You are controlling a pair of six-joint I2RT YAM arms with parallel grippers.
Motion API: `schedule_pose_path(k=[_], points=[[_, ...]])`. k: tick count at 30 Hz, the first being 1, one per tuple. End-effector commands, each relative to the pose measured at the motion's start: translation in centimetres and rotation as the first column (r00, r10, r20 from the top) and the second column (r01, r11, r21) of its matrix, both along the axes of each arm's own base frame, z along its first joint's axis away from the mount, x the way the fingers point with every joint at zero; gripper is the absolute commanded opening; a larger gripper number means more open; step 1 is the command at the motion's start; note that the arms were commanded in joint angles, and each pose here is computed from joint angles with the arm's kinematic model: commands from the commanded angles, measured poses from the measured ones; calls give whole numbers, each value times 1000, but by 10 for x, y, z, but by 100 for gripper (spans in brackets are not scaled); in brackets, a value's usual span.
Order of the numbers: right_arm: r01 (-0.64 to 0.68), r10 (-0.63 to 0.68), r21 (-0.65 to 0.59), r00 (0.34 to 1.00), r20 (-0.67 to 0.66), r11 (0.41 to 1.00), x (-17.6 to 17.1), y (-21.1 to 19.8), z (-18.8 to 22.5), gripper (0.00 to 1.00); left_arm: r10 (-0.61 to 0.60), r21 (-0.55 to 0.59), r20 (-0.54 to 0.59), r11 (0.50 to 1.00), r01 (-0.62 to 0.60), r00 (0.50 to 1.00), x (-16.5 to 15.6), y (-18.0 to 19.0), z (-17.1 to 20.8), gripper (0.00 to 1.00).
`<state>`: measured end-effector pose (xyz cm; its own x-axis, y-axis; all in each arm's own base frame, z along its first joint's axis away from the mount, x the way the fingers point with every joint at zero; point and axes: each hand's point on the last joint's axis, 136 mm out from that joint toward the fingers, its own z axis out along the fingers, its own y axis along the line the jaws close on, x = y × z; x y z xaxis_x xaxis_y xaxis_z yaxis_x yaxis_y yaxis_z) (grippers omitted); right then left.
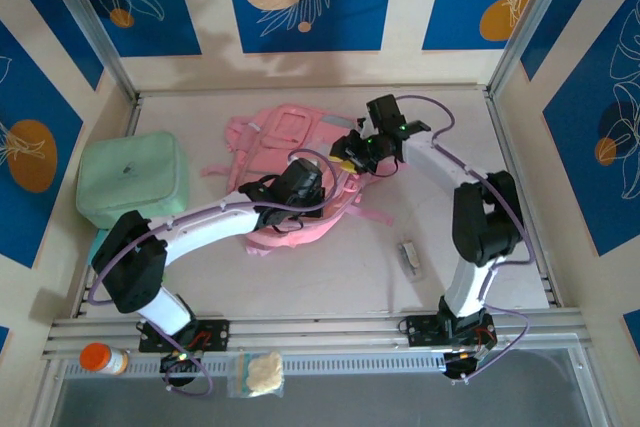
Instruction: Pack books, pencil case, and school supplies into a backpack
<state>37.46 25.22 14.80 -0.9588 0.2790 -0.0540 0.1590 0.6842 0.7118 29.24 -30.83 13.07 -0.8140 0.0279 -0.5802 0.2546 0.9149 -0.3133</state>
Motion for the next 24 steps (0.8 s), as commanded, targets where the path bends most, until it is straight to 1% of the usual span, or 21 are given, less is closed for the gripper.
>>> schedule_pose_path(k=[1,3,5,10,11,13,16,18,19,22,24], points=[[-3,6,63,999,-52,998,-24,11,-1,44,-48,-54,10,997,49,999,-2,-11,8,0],[6,1,108,998,-60,994,-28,22,-6,45,-56,-53,5,997,56,998,-2,-13,7,0],[-17,25,121,998,-65,992,-30,35,-6,44,-56,-51,3,997,56,998,-2,-13,6,0],[-51,54,72,997,-48,996,-26,50,-13,39,-77,-52,7,996,77,997,-4,-14,8,0],[-53,56,63,997,-44,997,-25,50,-15,37,-77,-48,5,996,77,997,-4,-14,7,0],[-63,64,50,997,-33,997,-21,48,-15,26,-83,-38,3,996,83,997,-6,-12,7,0],[-68,69,20,997,-30,997,-18,38,-16,9,-99,-30,6,995,99,995,-9,-9,7,0],[-73,73,7,997,-17,997,-15,28,-13,2,-104,-1,-1,995,104,995,-12,-1,4,0],[-76,76,-2,997,-10,997,-13,24,-11,0,-105,17,-5,994,105,994,-14,4,2,0],[-72,73,-43,997,21,997,-6,0,-4,0,-85,114,-39,990,89,996,-19,34,-9,0],[-71,71,-31,997,24,997,2,-15,0,0,-83,153,-59,984,91,995,-23,55,-17,0]])
